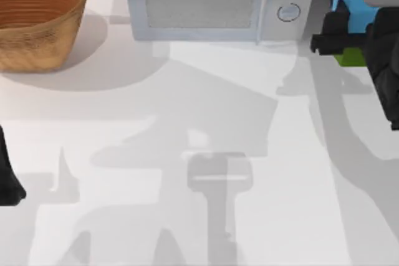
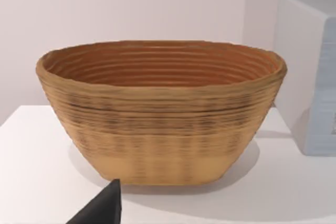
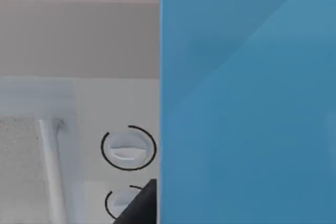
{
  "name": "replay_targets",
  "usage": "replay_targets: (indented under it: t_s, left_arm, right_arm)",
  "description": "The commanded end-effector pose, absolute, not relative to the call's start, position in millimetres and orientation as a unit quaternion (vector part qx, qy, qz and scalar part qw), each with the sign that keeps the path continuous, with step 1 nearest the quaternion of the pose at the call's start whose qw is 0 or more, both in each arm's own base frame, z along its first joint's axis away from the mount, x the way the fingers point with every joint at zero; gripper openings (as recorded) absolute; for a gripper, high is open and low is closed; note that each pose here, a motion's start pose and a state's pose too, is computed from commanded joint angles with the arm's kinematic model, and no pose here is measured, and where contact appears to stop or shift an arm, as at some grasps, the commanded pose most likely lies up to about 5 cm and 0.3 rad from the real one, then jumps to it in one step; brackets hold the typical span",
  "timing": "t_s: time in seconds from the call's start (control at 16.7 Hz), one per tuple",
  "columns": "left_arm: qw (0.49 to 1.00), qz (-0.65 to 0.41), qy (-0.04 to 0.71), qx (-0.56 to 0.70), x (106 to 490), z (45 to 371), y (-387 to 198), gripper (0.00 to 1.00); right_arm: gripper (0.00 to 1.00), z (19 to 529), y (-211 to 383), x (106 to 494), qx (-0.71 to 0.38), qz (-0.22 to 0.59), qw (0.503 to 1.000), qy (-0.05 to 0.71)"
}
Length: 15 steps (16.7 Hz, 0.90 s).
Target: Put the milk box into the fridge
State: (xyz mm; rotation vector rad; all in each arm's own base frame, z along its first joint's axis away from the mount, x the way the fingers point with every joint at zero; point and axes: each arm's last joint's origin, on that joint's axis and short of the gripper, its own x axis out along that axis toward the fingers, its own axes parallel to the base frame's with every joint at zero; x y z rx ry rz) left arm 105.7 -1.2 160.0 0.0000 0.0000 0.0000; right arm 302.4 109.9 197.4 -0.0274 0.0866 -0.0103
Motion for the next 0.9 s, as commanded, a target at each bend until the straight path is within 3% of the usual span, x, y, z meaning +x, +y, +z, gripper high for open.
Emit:
replay_targets:
  t_s: [0.24, 0.54, 0.72, 0.9]
  left_arm:
    - [1.000, 0.000, 0.000, 0.000, 106, 160, -1, 1.00]
    - [1.000, 0.000, 0.000, 0.000, 106, 160, -1, 1.00]
    - [1.000, 0.000, 0.000, 0.000, 106, 160, -1, 1.00]
    - [1.000, 0.000, 0.000, 0.000, 106, 160, -1, 1.00]
  right_arm:
    - [0.00, 222, 75, 260, -0.011, 0.001, 0.999, 0.040]
    - [0.00, 266, 32, 175, 0.007, 0.006, 0.998, -0.069]
    - [0.00, 254, 15, 130, 0.002, 0.000, 0.995, -0.099]
    - [0.00, 214, 5, 111, -0.006, -0.005, 0.998, -0.067]
